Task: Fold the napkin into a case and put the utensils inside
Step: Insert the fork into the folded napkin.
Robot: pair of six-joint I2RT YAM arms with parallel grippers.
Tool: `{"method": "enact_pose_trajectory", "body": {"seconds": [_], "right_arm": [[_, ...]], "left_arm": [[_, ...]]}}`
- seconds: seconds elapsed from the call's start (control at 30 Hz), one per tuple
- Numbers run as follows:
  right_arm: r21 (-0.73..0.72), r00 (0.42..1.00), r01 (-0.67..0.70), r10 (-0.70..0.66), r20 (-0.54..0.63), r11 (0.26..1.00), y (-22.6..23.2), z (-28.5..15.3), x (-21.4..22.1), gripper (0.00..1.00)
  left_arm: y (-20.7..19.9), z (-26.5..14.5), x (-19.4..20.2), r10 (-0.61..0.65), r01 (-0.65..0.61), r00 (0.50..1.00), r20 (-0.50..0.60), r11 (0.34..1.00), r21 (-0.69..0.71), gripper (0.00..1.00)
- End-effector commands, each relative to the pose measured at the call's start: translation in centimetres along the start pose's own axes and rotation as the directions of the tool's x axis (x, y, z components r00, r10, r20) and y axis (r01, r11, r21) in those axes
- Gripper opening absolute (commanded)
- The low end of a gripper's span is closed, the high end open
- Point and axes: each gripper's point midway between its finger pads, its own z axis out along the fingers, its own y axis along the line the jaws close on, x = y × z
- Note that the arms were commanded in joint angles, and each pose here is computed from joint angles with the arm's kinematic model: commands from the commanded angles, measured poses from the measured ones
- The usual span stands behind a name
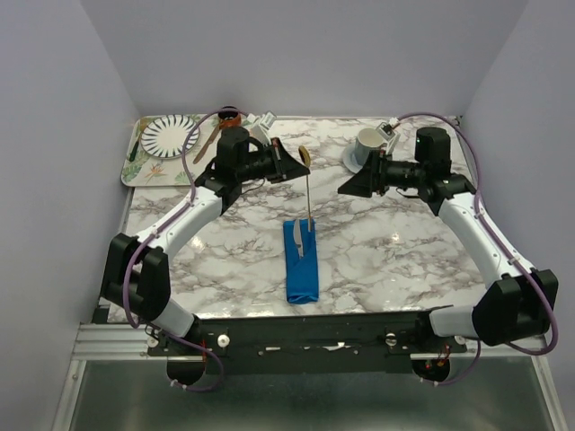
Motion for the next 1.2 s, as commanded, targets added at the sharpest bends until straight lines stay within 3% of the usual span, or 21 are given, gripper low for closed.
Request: {"method": "enact_pose_trajectory", "body": {"seconds": [0.0,0.17,0.43,1.17], "right_arm": [[0.219,0.99,-0.005,0.035,-0.135,0.976,-5.8,-0.6,4.7,0.77],[0.249,0.984,-0.01,0.054,-0.169,0.969,-7.3,-0.6,5.9,0.77],[0.26,0.984,-0.013,0.059,-0.17,0.966,-7.5,-0.9,6.4,0.77],[0.298,0.983,-0.03,0.083,-0.167,0.954,-8.1,-2.0,7.8,0.78]], "left_arm": [[8.6,-1.5,4.8,0.011,-0.058,0.992,-0.126,0.924,-0.379,0.0],[12.8,-2.5,6.5,0.079,-0.163,0.981,-0.177,0.829,-0.536,0.0],[16.5,-2.4,8.7,0.033,-0.163,0.976,-0.215,0.768,-0.62,0.0],[17.4,1.0,10.0,-0.099,-0.049,0.981,-0.167,0.705,-0.707,0.0]]}}
